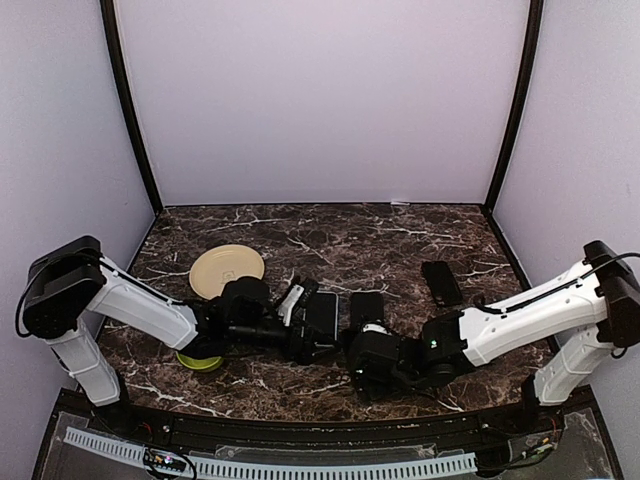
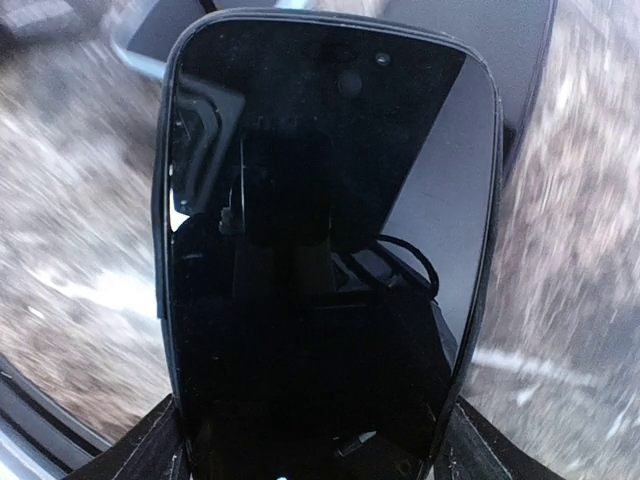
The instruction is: Put the phone into the phone case
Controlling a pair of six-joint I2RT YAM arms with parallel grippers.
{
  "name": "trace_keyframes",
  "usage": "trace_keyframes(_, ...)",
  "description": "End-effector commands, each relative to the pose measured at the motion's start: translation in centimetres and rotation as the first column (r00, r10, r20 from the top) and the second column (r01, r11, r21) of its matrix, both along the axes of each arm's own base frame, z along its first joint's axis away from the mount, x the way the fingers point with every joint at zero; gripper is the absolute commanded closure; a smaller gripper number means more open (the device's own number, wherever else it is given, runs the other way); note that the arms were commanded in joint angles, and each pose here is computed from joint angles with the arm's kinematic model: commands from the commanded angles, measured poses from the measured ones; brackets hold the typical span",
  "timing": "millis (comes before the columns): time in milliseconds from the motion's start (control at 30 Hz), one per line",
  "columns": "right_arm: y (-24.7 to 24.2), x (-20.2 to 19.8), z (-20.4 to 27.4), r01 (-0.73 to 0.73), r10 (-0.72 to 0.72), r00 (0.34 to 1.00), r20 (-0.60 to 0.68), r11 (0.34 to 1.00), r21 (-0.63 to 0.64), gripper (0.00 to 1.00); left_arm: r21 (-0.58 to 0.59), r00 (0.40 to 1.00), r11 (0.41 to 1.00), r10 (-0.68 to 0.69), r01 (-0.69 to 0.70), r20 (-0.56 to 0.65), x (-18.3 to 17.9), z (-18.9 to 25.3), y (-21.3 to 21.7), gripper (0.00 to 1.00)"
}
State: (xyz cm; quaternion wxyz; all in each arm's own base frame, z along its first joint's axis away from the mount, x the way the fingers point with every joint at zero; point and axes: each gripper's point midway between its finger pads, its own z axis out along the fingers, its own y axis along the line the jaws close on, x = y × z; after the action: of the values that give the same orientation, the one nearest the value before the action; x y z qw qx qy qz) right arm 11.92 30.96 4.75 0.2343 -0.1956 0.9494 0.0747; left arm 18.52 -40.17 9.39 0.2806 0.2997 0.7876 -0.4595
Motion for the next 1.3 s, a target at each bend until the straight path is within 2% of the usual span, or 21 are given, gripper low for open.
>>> trace_keyframes(0,2.5,2.5,5.1,-0.043,0.011,0.976,0.217,0.989,0.144,0.64,-0.270,0.992,0.963,-0.050,0.016,-0.119,-0.5,4.7,-2.8,0.14)
trace_keyframes(167,3.5,3.1,8.7,-0.103,0.030,0.947,0.320,0.971,0.216,0.65,-0.296,0.989,0.955,-0.024,-0.019,-0.143,0.5,4.8,-3.8,0.16)
trace_keyframes(233,4.1,2.9,9.7,-0.148,0.060,0.936,0.346,0.961,0.234,0.66,-0.304,0.992,0.953,-0.025,-0.013,-0.120,0.8,5.4,-4.1,0.23)
trace_keyframes(367,4.7,2.3,10.2,-0.233,0.138,0.920,0.367,0.945,0.228,0.67,-0.327,0.997,0.945,-0.030,0.006,-0.067,1.0,6.6,-4.4,0.47)
trace_keyframes(533,4.1,2.1,11.2,-0.283,0.177,0.900,0.398,0.932,0.225,0.63,-0.346,0.996,0.935,-0.093,0.084,-0.010,0.0,7.6,-4.4,0.85)
trace_keyframes(600,3.9,2.0,11.8,-0.309,0.197,0.892,0.406,0.923,0.229,0.56,-0.339,0.994,0.934,-0.113,0.108,0.007,-0.5,7.7,-4.2,0.95)
trace_keyframes(633,3.7,1.8,12.0,-0.326,0.215,0.891,0.401,0.916,0.234,0.48,-0.343,0.993,0.932,-0.119,0.120,0.023,-0.6,8.2,-4.1,0.97)
trace_keyframes(667,3.6,1.6,12.2,-0.354,0.243,0.888,0.391,0.903,0.242,0.36,-0.333,0.990,0.932,-0.133,0.140,0.045,-0.9,8.2,-4.0,1.00)
trace_keyframes(700,3.6,1.1,12.2,-0.393,0.287,0.883,0.372,0.885,0.249,0.17,-0.337,0.987,0.928,-0.141,0.157,0.072,-1.1,8.9,-3.9,1.00)
trace_keyframes(733,3.4,0.7,12.4,-0.430,0.329,0.876,0.352,0.863,0.263,0.06,-0.328,0.979,0.924,-0.162,0.195,0.124,-1.5,9.6,-3.7,1.00)
trace_keyframes(800,3.3,-0.6,13.3,-0.530,0.443,0.843,0.305,0.777,0.338,0.02,-0.305,0.954,0.915,-0.202,0.265,0.222,-2.3,10.7,-3.3,1.00)
trace_keyframes(933,2.7,-1.6,18.4,-0.653,0.539,0.755,0.373,0.572,0.496,0.02,-0.241,0.863,0.878,-0.295,0.414,0.409,-4.5,12.3,-2.1,1.00)
trace_keyframes(1033,3.1,-1.2,21.5,-0.707,0.531,0.704,0.471,0.471,0.527,0.05,-0.206,0.818,0.859,-0.335,0.469,0.467,-5.5,12.8,-1.5,1.00)
trace_keyframes(1167,4.4,-0.7,22.8,-0.740,0.545,0.667,0.508,0.408,0.534,0.26,-0.204,0.774,0.821,-0.377,0.534,0.508,-6.6,14.2,-1.3,1.00)
trace_keyframes(1267,5.4,-0.6,23.6,-0.760,0.560,0.641,0.524,0.366,0.538,0.50,-0.210,0.760,0.802,-0.394,0.559,0.517,-7.1,14.8,-1.2,1.00)
